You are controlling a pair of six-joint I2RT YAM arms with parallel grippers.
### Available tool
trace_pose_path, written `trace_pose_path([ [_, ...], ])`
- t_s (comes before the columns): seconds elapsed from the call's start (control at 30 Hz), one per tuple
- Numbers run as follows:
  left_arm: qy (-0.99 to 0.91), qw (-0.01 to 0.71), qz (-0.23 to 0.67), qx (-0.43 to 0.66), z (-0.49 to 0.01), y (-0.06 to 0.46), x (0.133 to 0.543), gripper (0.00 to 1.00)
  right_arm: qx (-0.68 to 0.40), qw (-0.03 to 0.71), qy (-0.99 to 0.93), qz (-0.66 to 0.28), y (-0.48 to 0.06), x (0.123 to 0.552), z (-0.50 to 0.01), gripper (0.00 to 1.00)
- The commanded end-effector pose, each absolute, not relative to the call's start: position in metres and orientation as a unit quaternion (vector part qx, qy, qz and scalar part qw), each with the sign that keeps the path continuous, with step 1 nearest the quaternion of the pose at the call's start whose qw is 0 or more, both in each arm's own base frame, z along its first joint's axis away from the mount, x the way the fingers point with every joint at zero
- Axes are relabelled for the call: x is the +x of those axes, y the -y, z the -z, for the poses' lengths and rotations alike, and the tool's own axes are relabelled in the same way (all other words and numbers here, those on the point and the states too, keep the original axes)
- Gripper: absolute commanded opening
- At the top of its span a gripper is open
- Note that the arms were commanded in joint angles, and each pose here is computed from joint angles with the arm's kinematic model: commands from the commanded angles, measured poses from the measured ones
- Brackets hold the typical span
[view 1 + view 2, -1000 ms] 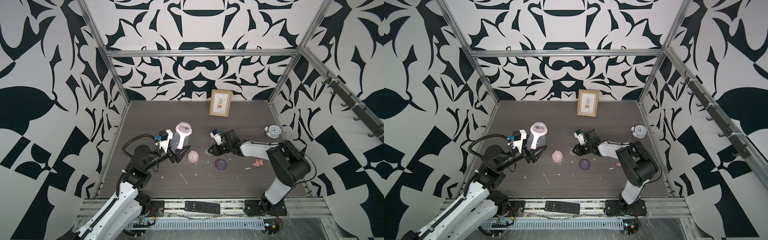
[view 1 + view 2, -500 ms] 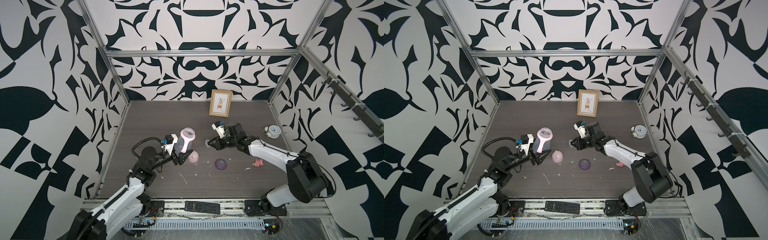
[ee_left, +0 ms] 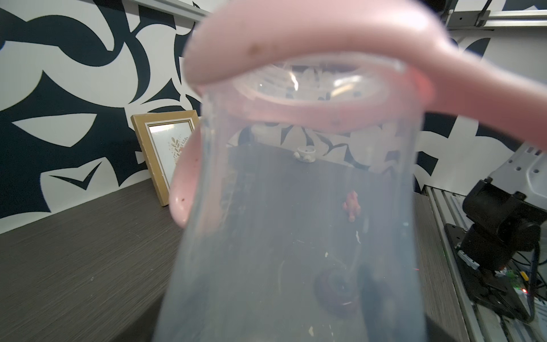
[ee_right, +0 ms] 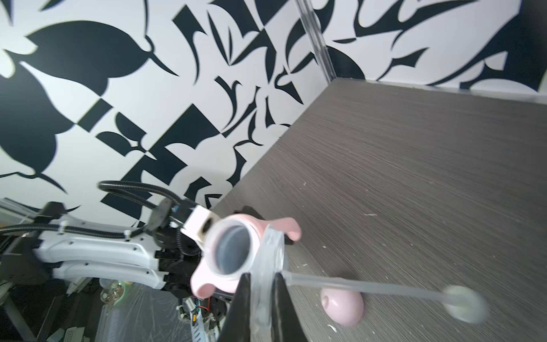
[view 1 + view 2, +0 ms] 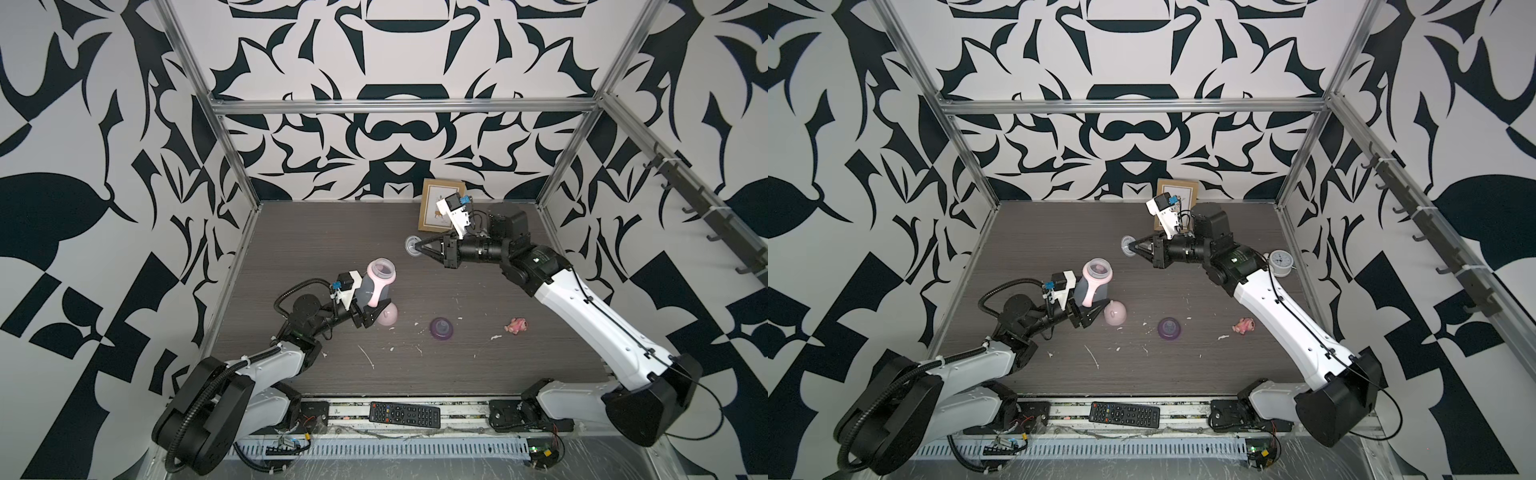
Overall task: Assemble the baby bottles
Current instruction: Pick up the straw from the center of the board, then place the straw into the baby bottle.
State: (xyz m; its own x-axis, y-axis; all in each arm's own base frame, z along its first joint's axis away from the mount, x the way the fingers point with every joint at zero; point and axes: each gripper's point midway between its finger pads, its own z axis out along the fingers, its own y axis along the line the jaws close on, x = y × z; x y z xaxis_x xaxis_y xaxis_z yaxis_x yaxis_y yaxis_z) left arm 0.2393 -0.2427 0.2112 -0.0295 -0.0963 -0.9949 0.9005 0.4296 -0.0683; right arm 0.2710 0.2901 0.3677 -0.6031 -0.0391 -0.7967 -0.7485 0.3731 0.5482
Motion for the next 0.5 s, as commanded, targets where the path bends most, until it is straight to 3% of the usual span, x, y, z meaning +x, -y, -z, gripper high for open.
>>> trace_pose_path([
  [0.0,-0.529,0.635,0.418,0.377,-0.234,0.25,0.231,0.0,-0.296,0.363,-0.714,-0.52,-0.298,0.245,-0.411,0.0],
  [0.47,-0.504,0.629,0.448,0.387,-0.237,0.258,0.227,0.0,-0.358,0.36,-0.653,-0.562,-0.332,0.206,-0.465,0.0],
])
